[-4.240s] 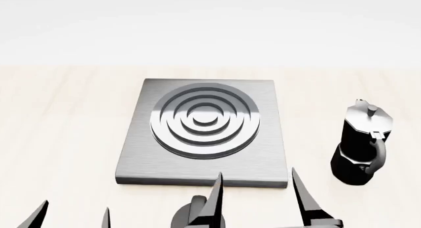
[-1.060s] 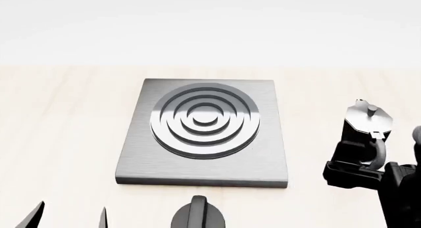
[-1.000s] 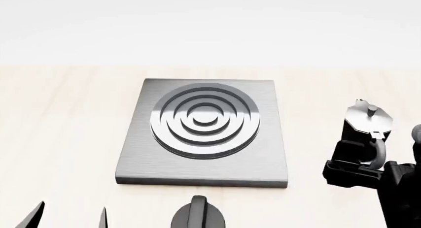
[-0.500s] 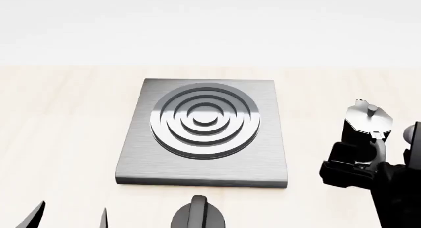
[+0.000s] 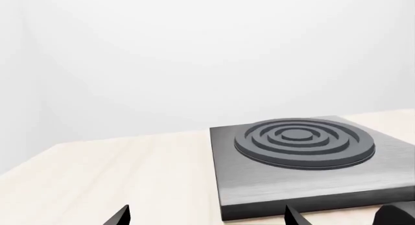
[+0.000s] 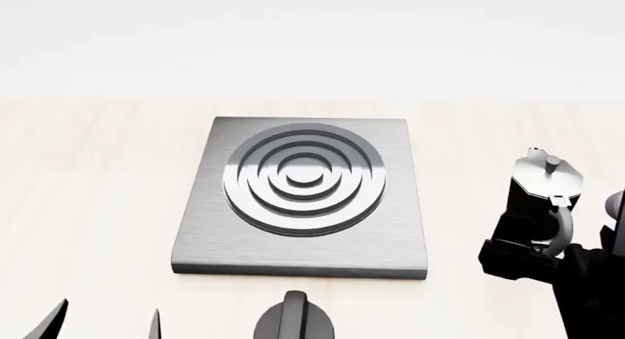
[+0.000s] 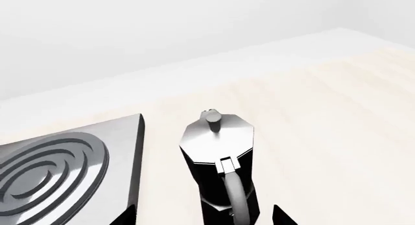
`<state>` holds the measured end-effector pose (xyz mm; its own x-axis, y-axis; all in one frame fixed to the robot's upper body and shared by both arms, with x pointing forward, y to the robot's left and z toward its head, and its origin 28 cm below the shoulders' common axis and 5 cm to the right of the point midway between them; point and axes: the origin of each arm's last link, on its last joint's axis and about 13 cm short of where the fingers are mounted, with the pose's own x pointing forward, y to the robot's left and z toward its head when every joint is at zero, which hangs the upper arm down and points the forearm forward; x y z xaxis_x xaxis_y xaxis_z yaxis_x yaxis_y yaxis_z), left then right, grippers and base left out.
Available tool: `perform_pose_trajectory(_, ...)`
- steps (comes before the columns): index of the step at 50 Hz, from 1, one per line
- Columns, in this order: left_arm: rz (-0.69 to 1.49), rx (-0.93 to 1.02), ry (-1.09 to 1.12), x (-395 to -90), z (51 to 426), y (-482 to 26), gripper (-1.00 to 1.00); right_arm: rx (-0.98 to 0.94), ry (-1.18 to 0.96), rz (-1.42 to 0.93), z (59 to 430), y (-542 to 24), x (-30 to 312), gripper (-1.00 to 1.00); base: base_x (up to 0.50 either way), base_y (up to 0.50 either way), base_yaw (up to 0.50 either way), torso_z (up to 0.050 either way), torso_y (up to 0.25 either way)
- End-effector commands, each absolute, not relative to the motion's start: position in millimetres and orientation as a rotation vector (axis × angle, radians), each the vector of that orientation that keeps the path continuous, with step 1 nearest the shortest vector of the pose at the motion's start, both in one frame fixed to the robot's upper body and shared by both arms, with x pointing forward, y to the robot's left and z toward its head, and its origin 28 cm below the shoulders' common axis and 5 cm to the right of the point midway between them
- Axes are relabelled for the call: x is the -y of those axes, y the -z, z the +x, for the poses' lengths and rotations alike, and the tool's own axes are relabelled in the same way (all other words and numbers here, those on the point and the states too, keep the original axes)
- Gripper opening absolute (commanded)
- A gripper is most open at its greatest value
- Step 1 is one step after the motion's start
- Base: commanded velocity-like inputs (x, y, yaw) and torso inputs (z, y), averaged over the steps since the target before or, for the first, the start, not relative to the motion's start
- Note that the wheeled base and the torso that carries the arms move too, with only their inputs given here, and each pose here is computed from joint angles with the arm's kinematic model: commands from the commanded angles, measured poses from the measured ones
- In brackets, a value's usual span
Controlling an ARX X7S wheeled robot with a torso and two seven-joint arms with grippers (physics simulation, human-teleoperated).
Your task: Put the moka pot on the stove.
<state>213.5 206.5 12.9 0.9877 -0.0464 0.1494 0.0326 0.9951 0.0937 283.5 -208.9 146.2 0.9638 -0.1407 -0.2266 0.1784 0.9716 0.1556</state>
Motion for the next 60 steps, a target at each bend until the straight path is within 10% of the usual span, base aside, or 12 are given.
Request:
perform_pose_trajectory(1,0.095,0.148,0.042,-206.5,213.4,-12.9,1.00,-0.204,0.152,0.167,287.4,-146.3,209.2,1.00,0.00,0.00,0.00,0.000,0.000)
perform_pose_trajectory(60,0.097,0.149,0.029,-206.5,213.3,-12.9,1.00,-0.216,0.110,0.206,299.1,-132.5,212.5,1.00,0.00,0.00,0.00,0.000,0.000)
